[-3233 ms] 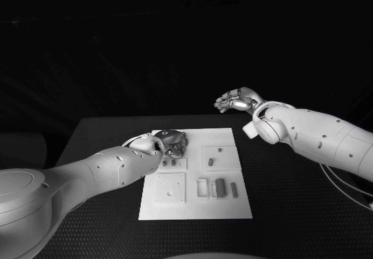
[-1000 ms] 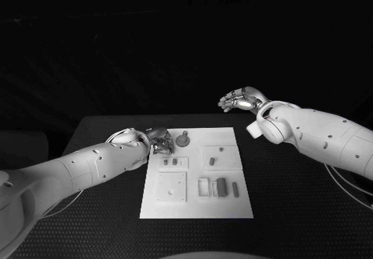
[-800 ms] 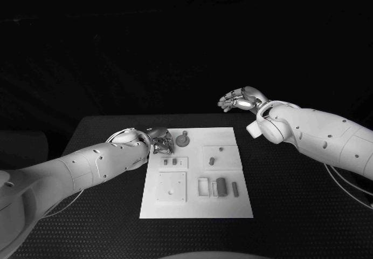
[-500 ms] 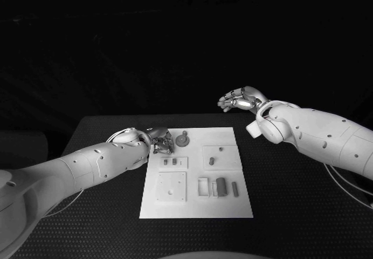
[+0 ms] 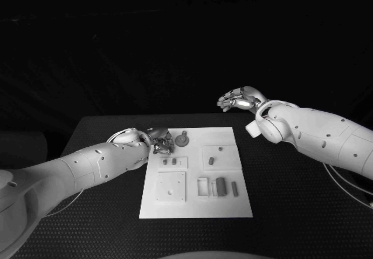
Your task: Assemble the parts on the task board
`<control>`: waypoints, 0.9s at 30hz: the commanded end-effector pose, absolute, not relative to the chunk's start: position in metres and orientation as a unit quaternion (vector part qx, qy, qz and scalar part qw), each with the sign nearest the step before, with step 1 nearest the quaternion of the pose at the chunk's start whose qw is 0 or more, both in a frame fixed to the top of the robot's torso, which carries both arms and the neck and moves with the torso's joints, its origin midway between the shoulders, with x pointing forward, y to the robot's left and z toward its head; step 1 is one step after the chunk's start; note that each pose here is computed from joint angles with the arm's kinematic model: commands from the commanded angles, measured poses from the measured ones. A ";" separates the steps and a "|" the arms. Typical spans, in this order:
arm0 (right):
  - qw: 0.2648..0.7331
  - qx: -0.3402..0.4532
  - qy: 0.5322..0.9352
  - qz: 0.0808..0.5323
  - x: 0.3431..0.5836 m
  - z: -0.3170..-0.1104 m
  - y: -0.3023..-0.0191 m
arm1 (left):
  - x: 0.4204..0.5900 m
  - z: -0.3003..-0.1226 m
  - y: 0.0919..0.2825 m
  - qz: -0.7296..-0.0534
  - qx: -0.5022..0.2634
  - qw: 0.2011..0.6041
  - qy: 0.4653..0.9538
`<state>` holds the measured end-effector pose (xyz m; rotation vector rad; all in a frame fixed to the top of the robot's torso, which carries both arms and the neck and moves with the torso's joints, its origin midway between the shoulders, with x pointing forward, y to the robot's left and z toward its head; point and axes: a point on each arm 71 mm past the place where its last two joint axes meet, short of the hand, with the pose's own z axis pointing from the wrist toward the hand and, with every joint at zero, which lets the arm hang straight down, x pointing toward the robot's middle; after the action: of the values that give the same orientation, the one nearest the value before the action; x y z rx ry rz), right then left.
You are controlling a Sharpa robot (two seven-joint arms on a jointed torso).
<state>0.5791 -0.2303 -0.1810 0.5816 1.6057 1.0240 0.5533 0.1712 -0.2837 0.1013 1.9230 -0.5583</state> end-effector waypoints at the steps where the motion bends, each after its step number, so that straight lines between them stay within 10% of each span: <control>1: 0.543 0.241 0.676 0.437 0.579 -0.180 -0.229 | 0.545 -0.293 0.158 -0.245 0.060 0.515 0.819; 27: 0.543 0.241 0.676 0.436 0.579 -0.181 -0.230 | 0.545 -0.293 0.158 -0.244 0.054 0.512 0.822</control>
<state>0.5794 -0.2309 -0.1811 0.5825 1.6052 1.0222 0.5505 0.1679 -0.2868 0.1044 1.9218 -0.5546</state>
